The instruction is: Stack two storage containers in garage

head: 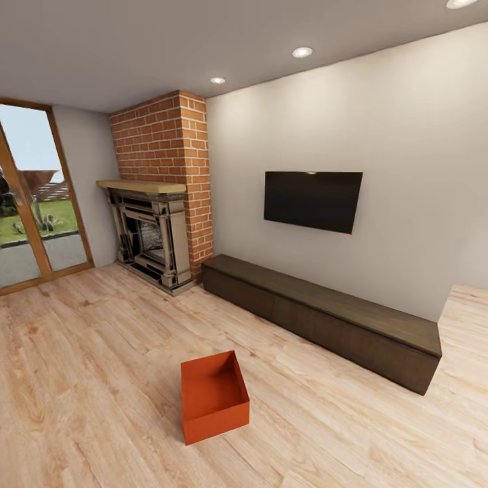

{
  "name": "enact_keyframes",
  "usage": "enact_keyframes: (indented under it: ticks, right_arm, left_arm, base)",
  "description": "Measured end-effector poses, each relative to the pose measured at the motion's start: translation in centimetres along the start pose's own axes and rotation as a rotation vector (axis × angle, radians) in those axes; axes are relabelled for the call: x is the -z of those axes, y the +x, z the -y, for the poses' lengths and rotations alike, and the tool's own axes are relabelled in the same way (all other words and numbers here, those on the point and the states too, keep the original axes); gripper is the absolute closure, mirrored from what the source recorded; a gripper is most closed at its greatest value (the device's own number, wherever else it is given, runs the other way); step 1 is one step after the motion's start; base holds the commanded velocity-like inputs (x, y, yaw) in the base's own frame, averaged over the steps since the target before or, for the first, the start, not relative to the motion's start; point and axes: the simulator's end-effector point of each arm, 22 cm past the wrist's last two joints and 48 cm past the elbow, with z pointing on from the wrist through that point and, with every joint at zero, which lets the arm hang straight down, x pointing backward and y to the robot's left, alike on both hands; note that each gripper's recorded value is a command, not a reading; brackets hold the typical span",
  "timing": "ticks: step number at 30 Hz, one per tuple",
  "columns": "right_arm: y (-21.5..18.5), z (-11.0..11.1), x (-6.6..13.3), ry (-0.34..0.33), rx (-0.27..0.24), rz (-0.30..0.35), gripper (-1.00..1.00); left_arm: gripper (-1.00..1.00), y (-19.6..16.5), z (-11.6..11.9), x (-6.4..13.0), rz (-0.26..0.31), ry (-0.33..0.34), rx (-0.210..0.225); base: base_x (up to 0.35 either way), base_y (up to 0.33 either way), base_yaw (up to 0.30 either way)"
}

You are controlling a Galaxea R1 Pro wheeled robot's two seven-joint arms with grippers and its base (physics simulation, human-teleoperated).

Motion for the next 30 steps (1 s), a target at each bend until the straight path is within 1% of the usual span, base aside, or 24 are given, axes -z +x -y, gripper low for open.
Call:
enact_keyframes:
  ticks: [11,14,30]
  right_arm:
    - [-0.03,0.12,0.01,0.001,0.0,0.002,-1.0]
    - [-0.04,0.12,0.0,0.002,0.0,0.002,-1.0]
    - [0.01,0.12,-0.01,0.001,0.0,0.0,-1.0]
  left_arm:
    - [-1.0,-0.01,0.0,0.0,0.001,0.0,-0.001]
    - [-1.0,-0.03,0.0,-0.01,0.001,0.0,-0.001]
    - [-1.0,-0.05,0.0,-0.03,0.001,0.0,0.001]
  base:
    - [0.322,0.0,0.001]
    - [0.228,0.0,0.0]
    - [0.02,0.0,0.0]
